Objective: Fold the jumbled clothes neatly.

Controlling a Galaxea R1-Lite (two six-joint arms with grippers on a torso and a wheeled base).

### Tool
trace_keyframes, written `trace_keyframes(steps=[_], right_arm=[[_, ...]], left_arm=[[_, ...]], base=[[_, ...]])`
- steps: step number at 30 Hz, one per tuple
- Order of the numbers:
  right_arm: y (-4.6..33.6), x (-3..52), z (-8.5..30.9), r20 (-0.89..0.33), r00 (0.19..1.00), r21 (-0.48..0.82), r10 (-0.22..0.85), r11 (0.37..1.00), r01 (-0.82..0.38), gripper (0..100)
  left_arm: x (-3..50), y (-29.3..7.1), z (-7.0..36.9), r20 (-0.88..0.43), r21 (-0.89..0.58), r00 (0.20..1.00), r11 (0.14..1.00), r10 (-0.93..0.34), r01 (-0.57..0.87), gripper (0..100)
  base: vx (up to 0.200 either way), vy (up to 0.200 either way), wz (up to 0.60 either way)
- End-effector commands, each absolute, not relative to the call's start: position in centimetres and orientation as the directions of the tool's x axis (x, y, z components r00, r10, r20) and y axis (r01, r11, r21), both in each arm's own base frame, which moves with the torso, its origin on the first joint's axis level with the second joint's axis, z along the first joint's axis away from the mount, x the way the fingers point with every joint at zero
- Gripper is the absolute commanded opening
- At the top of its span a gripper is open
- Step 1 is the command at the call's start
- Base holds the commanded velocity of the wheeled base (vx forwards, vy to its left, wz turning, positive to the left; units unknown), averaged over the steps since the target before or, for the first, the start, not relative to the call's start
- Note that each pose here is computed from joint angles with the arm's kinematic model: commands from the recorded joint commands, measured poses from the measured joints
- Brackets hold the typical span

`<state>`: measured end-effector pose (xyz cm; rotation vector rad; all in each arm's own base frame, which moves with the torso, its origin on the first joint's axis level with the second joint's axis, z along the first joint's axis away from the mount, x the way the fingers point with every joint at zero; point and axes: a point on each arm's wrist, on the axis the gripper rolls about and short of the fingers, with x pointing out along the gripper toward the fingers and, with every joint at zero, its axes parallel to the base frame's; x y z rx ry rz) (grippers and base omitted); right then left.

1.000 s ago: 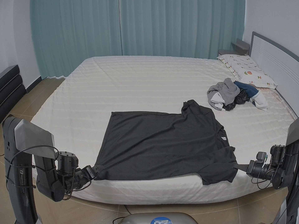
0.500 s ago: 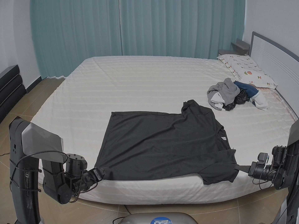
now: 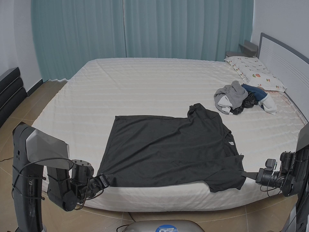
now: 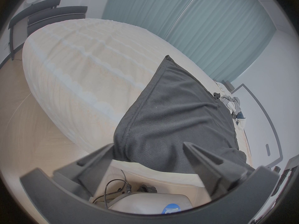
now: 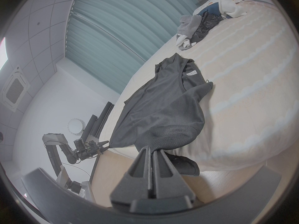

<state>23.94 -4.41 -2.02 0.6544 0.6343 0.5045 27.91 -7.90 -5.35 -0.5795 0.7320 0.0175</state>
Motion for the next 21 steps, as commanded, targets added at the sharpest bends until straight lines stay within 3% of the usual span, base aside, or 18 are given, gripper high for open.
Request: trace_keyframes(steps=[1,7,12,21], right_arm=[[-4.4,24.0,-2.1,-0.373,0.702,0.687,0.607,0.689,-0.231,0],[-4.2,24.0,-2.1,-0.377,0.700,0.686,0.606,0.691,-0.229,0],[-4.0,23.9,-1.8,-0.374,0.699,0.681,0.610,0.692,-0.239,0],[-4.2,24.4,-1.6,-0.362,0.709,0.670,0.605,0.697,-0.253,0]], left_arm=[[27.8,-7.9,-5.4,-0.639,-0.491,0.748,0.844,-0.179,-0.216,0],[27.2,-7.3,-5.5,-0.654,-0.470,0.745,0.842,-0.131,-0.265,0],[26.2,-6.3,-5.1,-0.666,-0.514,0.739,0.781,-0.102,-0.355,0],[26.3,-6.1,-4.6,-0.624,-0.573,0.773,0.738,-0.111,-0.357,0]], base=[[0.000,0.000,0.00],[0.000,0.000,0.00],[0.000,0.000,0.00],[0.000,0.000,0.00]])
